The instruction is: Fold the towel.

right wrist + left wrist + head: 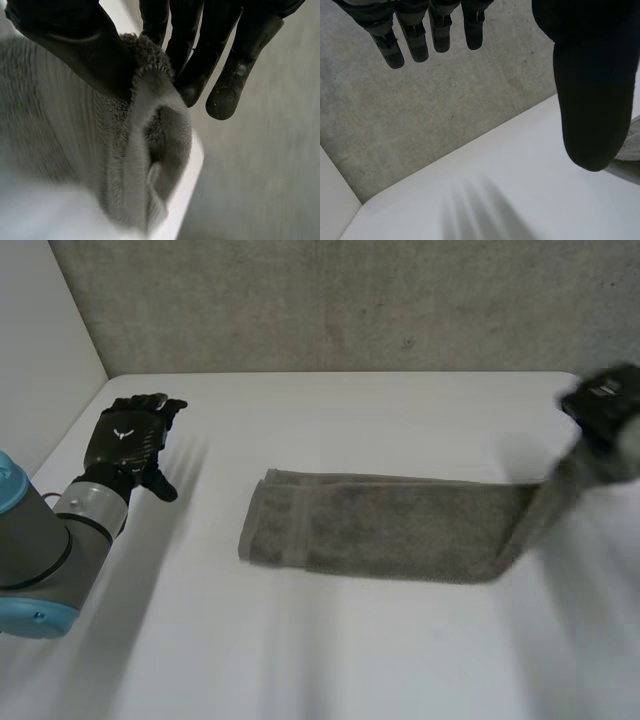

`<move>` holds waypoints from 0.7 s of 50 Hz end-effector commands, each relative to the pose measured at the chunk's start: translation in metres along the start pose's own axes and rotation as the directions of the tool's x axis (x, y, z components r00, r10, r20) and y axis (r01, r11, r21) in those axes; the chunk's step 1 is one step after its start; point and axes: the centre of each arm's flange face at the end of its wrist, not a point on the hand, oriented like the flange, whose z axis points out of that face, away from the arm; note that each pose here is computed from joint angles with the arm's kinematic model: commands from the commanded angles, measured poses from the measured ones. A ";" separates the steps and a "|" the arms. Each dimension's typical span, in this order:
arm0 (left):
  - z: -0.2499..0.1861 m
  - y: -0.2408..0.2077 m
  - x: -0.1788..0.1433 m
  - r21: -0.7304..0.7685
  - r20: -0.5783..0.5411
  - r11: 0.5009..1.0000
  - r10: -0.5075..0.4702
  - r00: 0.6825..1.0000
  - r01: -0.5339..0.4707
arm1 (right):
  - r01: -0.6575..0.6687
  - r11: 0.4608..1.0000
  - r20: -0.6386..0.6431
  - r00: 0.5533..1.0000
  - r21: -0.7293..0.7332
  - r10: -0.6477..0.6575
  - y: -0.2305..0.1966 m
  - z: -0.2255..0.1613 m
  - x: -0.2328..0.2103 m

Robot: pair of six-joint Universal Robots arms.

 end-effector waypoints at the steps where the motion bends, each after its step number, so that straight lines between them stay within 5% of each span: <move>1: -0.002 0.000 0.001 -0.001 -0.002 1.000 0.000 1.000 0.000 | -0.041 0.918 0.140 0.990 0.394 -0.016 -0.111 -0.023 -0.107; 5: -0.002 0.000 0.002 -0.003 -0.005 1.000 -0.001 1.000 0.001 | -0.057 0.875 0.239 0.969 0.480 -0.068 -0.128 -0.038 -0.173; 10: -0.003 0.000 0.004 -0.004 -0.010 1.000 -0.001 1.000 0.001 | -0.085 0.858 0.455 0.872 0.506 -0.182 -0.114 -0.069 -0.273; 14: -0.003 0.001 0.004 -0.005 -0.013 1.000 -0.001 1.000 0.001 | -0.081 0.862 0.481 0.854 0.501 -0.200 -0.106 -0.070 -0.289; 24: -0.005 -0.001 0.009 -0.001 -0.028 1.000 0.001 1.000 -0.001 | -0.113 0.855 0.441 0.886 0.507 -0.144 -0.115 -0.079 -0.250; 28: -0.007 -0.008 0.018 0.020 -0.053 1.000 0.004 0.999 -0.003 | -0.199 0.886 0.410 0.912 0.419 0.011 -0.105 -0.075 -0.196; 35: -0.017 -0.025 0.066 0.077 -0.183 0.997 0.012 0.983 0.002 | -0.358 0.914 0.430 0.867 0.189 0.251 -0.058 -0.072 -0.166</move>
